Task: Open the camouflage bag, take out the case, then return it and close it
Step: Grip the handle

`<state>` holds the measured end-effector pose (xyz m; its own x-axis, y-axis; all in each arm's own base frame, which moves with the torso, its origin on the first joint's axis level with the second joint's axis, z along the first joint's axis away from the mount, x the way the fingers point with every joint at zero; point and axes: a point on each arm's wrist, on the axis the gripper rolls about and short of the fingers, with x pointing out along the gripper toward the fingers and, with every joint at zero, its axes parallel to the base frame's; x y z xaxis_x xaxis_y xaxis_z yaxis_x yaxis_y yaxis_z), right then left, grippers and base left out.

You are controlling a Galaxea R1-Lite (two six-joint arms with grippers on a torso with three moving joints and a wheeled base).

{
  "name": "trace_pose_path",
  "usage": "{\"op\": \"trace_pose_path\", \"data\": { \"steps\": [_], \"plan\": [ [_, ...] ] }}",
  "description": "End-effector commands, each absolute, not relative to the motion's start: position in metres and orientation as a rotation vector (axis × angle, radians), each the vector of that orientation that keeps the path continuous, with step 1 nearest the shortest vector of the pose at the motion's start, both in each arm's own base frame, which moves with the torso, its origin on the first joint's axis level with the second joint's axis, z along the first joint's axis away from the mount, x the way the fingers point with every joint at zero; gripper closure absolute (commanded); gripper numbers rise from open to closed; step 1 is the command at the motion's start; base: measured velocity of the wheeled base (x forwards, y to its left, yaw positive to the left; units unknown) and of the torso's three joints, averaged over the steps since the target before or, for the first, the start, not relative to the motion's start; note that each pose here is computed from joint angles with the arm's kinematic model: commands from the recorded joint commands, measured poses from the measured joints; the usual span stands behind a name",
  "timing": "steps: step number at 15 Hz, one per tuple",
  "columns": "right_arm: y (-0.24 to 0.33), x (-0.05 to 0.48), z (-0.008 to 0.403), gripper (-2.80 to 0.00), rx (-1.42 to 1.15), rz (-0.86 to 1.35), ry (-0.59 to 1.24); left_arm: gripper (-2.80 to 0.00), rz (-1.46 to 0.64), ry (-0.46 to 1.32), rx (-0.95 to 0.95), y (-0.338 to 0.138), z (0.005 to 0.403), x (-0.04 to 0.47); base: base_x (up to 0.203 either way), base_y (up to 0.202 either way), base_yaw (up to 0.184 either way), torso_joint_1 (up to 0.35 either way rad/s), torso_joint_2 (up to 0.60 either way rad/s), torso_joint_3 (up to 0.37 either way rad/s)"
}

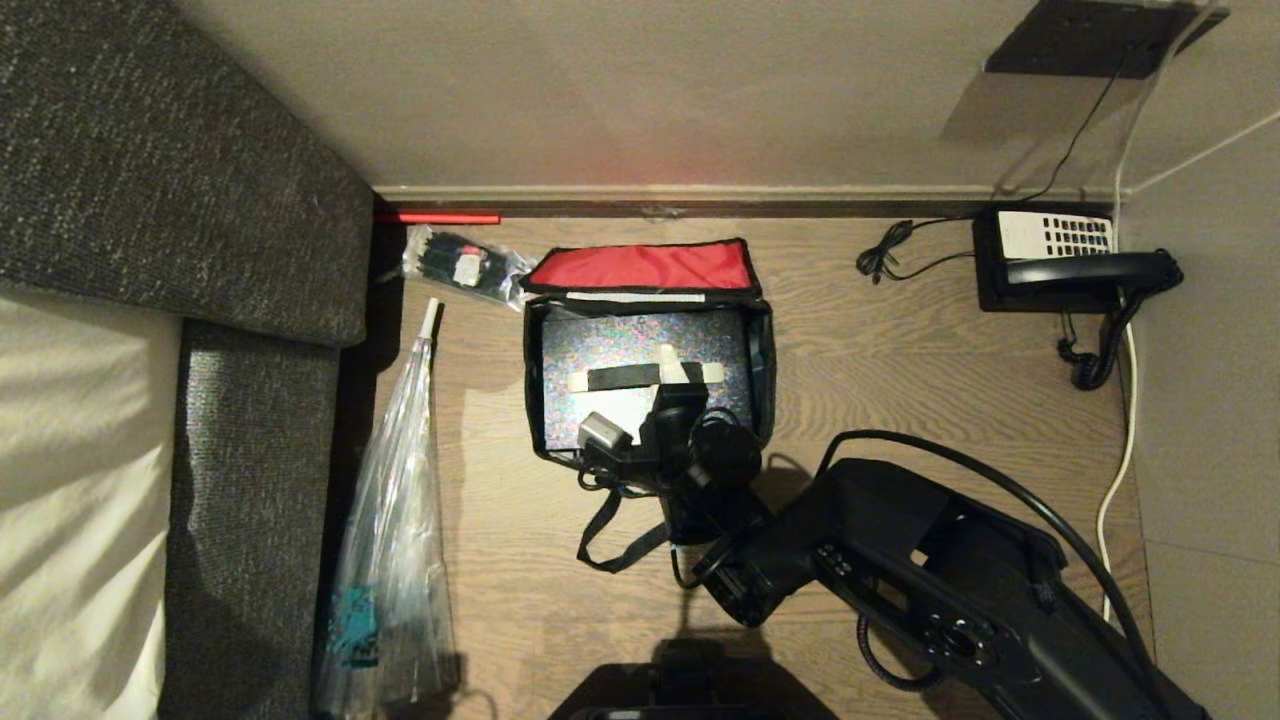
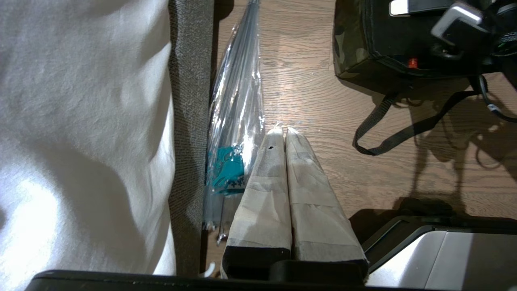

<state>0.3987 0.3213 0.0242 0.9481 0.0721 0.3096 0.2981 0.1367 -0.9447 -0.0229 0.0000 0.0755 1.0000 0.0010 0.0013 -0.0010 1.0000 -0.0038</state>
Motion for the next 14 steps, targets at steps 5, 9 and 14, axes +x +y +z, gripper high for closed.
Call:
{"op": "trace_pose_path", "data": {
  "steps": [5, 9, 14],
  "plan": [
    [0.321, 0.397, 0.028, 0.0, -1.426, -0.18, -0.32, 0.0, 0.002, 0.001, -0.005, 0.0, 0.075, -0.023, 0.0, 0.0, 0.0, 0.0, 0.0, 0.0],
    [0.321, 0.396, 0.034, 0.0, -1.414, -0.19, -0.32, 0.0, 0.002, 0.001, -0.005, 0.0, 0.075, -0.023, 0.0, 0.0, 0.0, 0.0, 0.0, 0.0],
    [0.319, 0.394, 0.049, 0.0, -1.402, -0.201, -0.33, 0.0, 0.002, 0.001, -0.005, 0.0, 0.075, -0.023, 0.0, 0.0, 0.0, 0.0, 0.0, 0.0]
  ]
}}
